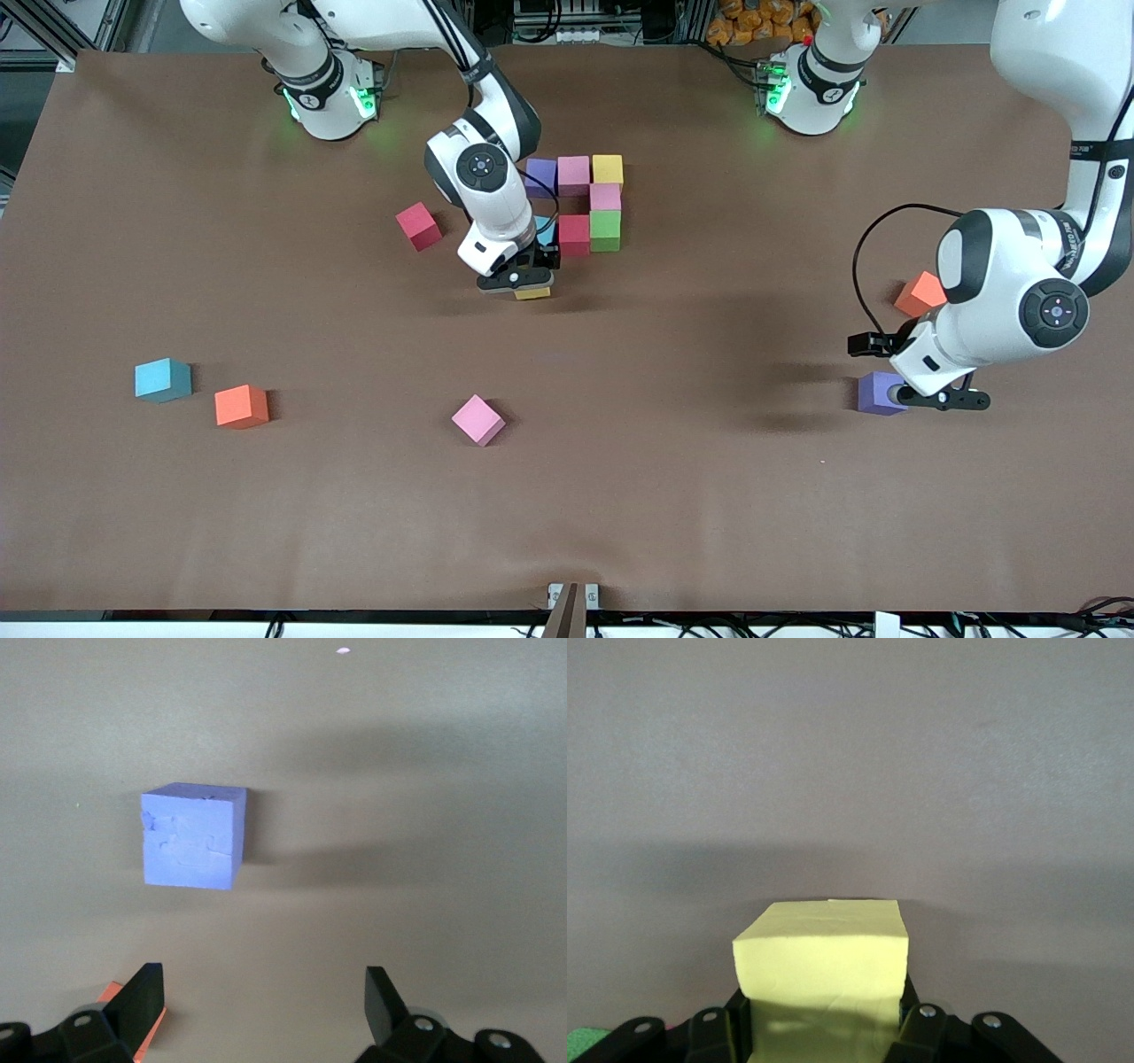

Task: Form number 2 with 11 blocks
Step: 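Carry the yellow cube with the right gripper while the left gripper reaches purple, then lower yellow below cyan with the right gripper while the left gripper grasps purple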

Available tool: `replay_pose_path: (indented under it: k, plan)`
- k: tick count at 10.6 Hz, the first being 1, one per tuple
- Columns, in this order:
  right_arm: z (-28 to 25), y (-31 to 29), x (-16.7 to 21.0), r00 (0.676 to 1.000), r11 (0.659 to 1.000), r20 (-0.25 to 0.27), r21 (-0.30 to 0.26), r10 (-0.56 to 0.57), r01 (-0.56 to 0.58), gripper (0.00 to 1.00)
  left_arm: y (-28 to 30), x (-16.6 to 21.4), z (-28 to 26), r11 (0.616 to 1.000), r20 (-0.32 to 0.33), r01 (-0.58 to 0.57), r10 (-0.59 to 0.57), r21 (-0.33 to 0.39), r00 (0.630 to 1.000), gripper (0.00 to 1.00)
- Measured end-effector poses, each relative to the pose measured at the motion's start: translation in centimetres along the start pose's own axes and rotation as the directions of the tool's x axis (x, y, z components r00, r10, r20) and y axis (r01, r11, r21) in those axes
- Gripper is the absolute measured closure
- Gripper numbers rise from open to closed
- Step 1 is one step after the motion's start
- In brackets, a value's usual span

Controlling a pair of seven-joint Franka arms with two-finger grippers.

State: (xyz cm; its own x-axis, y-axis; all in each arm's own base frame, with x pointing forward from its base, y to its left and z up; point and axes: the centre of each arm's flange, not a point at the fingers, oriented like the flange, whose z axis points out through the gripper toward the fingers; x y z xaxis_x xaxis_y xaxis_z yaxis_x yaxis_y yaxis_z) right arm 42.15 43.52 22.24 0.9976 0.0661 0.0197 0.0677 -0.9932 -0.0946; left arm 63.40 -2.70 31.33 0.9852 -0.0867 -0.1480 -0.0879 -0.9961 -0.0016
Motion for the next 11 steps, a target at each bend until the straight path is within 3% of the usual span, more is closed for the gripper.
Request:
replay_pose_path:
  k: [11]
  plan:
    - [1.8,-1.6,-2.9,1.000,1.000,0.030,-0.027,0.011,-0.010,0.41,-2.7,1.2,1.2,0.988,-0.003,-0.151,0.152,0.014,0.988,0.00]
